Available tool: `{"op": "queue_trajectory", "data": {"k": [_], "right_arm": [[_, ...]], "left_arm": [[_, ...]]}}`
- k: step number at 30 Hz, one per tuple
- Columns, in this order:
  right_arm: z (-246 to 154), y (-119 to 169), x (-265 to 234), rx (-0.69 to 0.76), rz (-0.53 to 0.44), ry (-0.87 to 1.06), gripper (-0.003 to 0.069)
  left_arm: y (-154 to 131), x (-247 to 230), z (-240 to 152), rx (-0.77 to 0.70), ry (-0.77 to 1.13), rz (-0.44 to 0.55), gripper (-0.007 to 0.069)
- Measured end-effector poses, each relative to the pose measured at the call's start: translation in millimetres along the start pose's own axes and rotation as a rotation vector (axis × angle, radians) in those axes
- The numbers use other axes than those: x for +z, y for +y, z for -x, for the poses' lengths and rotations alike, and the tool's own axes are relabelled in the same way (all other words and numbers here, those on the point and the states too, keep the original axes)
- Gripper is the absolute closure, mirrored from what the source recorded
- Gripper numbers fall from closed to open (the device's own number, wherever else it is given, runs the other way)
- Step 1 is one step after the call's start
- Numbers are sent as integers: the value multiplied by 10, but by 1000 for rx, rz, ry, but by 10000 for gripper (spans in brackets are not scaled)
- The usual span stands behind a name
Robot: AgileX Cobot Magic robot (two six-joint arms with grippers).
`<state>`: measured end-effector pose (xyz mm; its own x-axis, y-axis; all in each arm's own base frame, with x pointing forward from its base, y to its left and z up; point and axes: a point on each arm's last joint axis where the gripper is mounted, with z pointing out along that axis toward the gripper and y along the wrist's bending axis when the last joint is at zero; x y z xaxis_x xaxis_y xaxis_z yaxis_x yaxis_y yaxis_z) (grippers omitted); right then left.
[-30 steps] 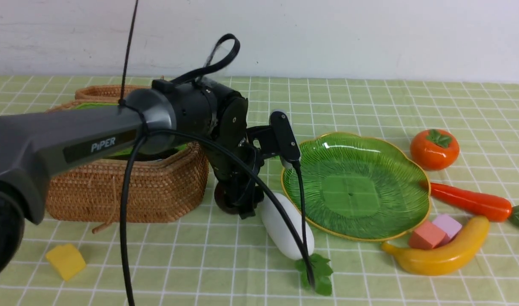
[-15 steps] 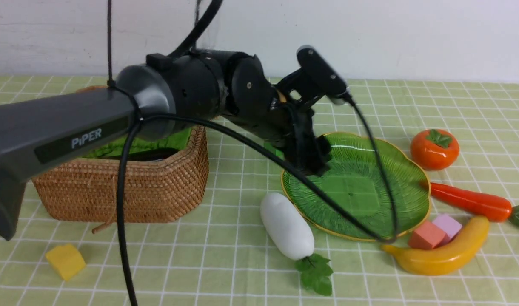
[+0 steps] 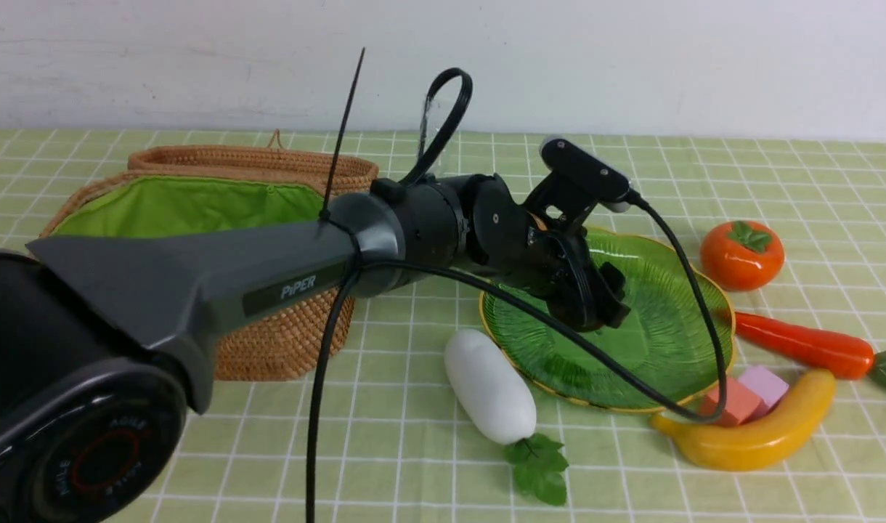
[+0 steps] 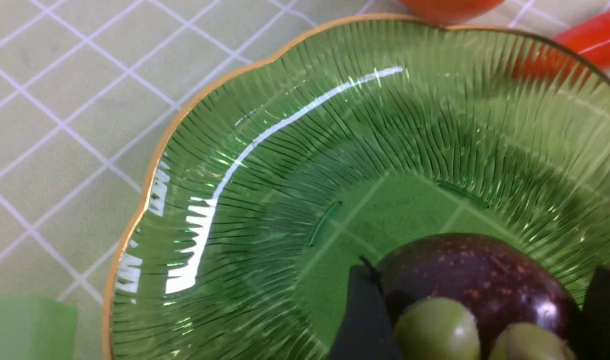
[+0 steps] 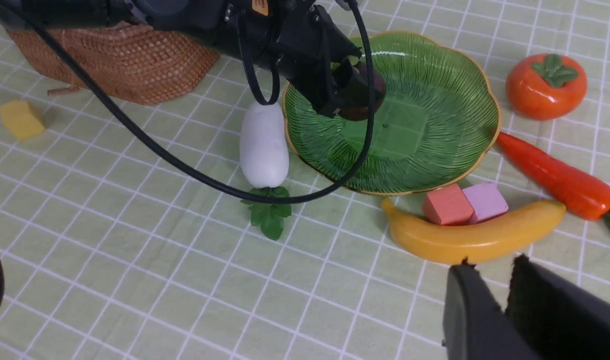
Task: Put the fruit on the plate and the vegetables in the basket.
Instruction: Grab a mangosteen with your left arm and put it on the plate on the right, then take a daikon with your left arm and place it on the basket on the left.
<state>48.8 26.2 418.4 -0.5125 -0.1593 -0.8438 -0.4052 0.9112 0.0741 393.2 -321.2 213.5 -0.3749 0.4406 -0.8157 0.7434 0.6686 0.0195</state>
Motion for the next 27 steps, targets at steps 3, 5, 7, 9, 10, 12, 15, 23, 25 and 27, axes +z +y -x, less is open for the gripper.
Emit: {"op": "queue_trajectory", "data": {"k": [3, 5, 7, 9, 10, 12, 15, 23, 25, 27], "right_arm": [[-3, 16, 0, 8, 17, 4, 527], [-3, 18, 0, 9, 19, 4, 526], [-3, 18, 0, 10, 19, 4, 526], [-3, 20, 0, 11, 22, 4, 528], [-4, 21, 0, 11, 23, 4, 529], [-4, 21, 0, 11, 23, 5, 529], [-8, 21, 0, 11, 23, 9, 529], [-25, 20, -1, 10, 22, 27, 529], [-27, 20, -1, 10, 22, 30, 529], [-27, 20, -1, 9, 22, 30, 529]], "left_arm": [[2, -7, 11, -1, -6, 3, 25], [-1, -36, 41, -1, -16, 4, -19], [-4, -99, 99, 1, -29, 4, -39], [-13, -207, 189, 5, -48, 1, -41], [-18, -244, 214, 6, -49, -3, -38], [-40, -390, 314, 9, -59, -17, -22], [-90, -628, 435, -22, -45, -55, 39], [-272, -1411, 525, -372, 248, -132, 522], [-282, -1422, 437, -382, 346, -115, 582], [-278, -1403, 358, -387, 423, -94, 605]]}}
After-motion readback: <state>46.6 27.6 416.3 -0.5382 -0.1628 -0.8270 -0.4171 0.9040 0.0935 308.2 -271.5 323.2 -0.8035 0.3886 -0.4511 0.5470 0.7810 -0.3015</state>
